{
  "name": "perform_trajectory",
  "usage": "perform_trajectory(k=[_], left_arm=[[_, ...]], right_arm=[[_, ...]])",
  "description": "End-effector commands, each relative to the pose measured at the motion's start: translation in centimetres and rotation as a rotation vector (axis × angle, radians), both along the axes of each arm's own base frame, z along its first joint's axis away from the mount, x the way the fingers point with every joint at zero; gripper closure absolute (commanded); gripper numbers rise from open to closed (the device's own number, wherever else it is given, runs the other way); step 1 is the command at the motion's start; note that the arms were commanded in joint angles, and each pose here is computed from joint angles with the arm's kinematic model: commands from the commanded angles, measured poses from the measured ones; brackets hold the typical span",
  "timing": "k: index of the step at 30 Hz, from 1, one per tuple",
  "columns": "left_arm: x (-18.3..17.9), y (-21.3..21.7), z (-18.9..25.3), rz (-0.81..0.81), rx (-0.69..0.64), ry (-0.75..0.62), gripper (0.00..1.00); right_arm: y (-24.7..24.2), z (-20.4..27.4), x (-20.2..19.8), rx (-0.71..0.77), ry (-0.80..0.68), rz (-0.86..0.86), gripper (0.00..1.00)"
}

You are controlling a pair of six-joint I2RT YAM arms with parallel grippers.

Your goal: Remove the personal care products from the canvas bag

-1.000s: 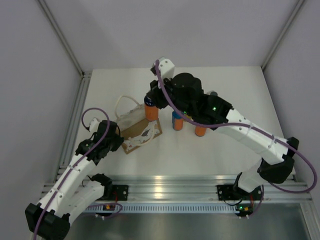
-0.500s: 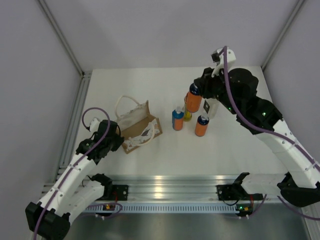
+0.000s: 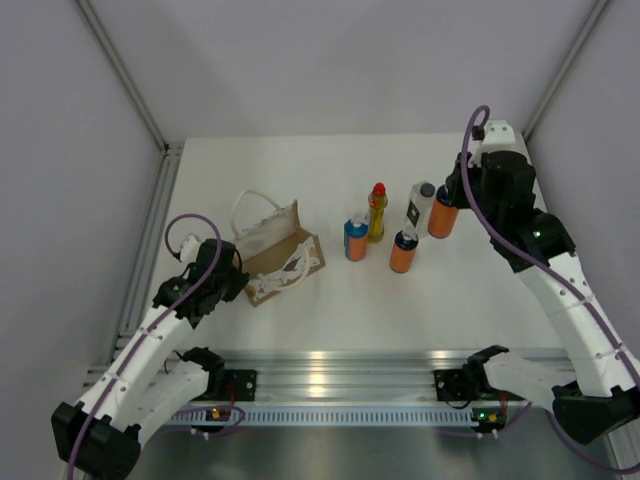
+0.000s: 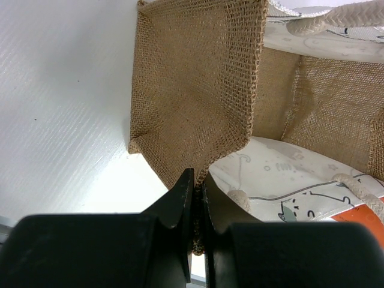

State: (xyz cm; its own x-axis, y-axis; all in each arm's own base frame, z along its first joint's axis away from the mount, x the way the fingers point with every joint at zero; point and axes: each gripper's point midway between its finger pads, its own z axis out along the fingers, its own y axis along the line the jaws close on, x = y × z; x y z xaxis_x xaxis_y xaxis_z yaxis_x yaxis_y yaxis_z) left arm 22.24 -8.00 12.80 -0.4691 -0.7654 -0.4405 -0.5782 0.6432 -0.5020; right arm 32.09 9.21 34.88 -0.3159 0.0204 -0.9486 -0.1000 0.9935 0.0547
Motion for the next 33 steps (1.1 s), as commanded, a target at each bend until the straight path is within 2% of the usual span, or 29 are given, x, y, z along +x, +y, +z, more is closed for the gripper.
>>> perform_trajectory(k=[1, 13, 21, 28, 31, 32, 33], left_arm=[[-0.5, 0.0, -0.6, -0.021, 0.019, 0.037, 1.00], [-0.5, -0.1, -0.5, -0.027, 0.014, 0.038, 1.00], [-0.6, -0.3, -0.4, -0.032, 0.005, 0.037, 1.00], [-0.5, -0.1, -0.3, -0.028, 0.011, 0.029, 1.00], [-0.5, 0.0, -0.2, -0.027, 0.013, 0.024, 1.00], [-0.5, 0.0, -0.1, -0.026, 0.012, 0.021, 1.00], [-0.5, -0.1, -0.1, -0.027, 0.012, 0.021, 1.00]], right_arm=[[-1.5, 2.8, 0.2, 0.097, -0.129, -0.050, 1.00], [-2.7, -3.2, 1.8, 0.116, -0.150, -0.086, 1.00], [-2.8, -8.0, 2.9, 0.097, -0.103, -0.073, 1.00], [-2.8, -10.3, 3.3, 0.095, -0.071, -0.061, 1.00], [-2.8, -11.1, 3.3, 0.092, -0.052, -0.064, 0.83], [-2.8, -11.5, 3.2, 0.092, -0.044, -0.065, 0.65], [-2.8, -11.4, 3.1, 0.090, -0.049, -0.064, 0.59]])
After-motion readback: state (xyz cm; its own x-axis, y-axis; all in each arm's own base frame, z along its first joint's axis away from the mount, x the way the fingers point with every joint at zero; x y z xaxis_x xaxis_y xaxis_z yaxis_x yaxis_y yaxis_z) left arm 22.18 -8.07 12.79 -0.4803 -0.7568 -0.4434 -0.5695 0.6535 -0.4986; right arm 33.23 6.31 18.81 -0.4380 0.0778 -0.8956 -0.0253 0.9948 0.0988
